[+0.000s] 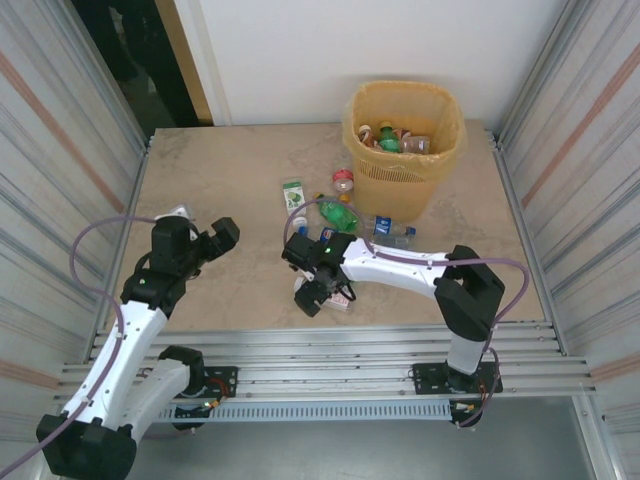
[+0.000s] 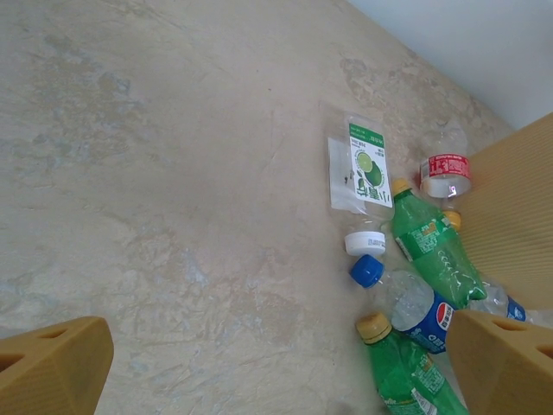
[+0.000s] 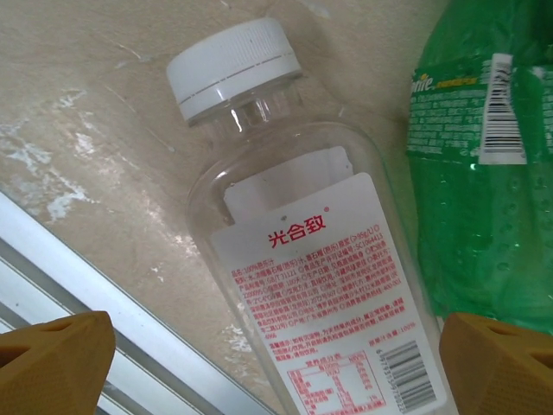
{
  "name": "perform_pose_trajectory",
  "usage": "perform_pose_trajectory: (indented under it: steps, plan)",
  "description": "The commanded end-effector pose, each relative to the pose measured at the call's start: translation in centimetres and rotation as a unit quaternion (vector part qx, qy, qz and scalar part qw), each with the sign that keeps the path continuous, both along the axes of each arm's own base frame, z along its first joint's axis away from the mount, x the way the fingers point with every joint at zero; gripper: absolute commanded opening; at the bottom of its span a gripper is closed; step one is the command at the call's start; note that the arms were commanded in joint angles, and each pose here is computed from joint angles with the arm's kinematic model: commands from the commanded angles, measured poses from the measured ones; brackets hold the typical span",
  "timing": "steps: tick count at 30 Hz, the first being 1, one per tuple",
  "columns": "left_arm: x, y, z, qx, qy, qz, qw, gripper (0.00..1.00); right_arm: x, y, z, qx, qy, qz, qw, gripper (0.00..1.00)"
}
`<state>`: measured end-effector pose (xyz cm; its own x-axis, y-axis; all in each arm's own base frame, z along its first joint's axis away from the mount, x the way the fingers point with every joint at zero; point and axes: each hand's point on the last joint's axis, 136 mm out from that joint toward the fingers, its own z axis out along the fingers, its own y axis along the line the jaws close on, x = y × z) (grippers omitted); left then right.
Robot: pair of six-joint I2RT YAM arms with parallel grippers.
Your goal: Put the plastic bottles in the bin
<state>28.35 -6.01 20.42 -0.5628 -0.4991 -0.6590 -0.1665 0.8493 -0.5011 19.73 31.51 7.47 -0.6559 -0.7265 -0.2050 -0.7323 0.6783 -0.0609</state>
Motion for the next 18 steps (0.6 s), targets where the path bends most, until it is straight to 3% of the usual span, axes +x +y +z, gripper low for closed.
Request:
perform_pose_trajectory:
  steps: [1,18]
  plan:
    - [-0.3,0.2,-0.3,-0.007,0.003,0.003,1.0,0.99,0.1,-0.3,-1.2,-0.02,0.003,0.002,1.0,0.95]
    - [-0.1,0.1,-0.2,-0.012,0.0,0.001,1.0,0.99,1.0,-0.9,-4.3,-0.047,0.018,-0.012,0.999,0.93]
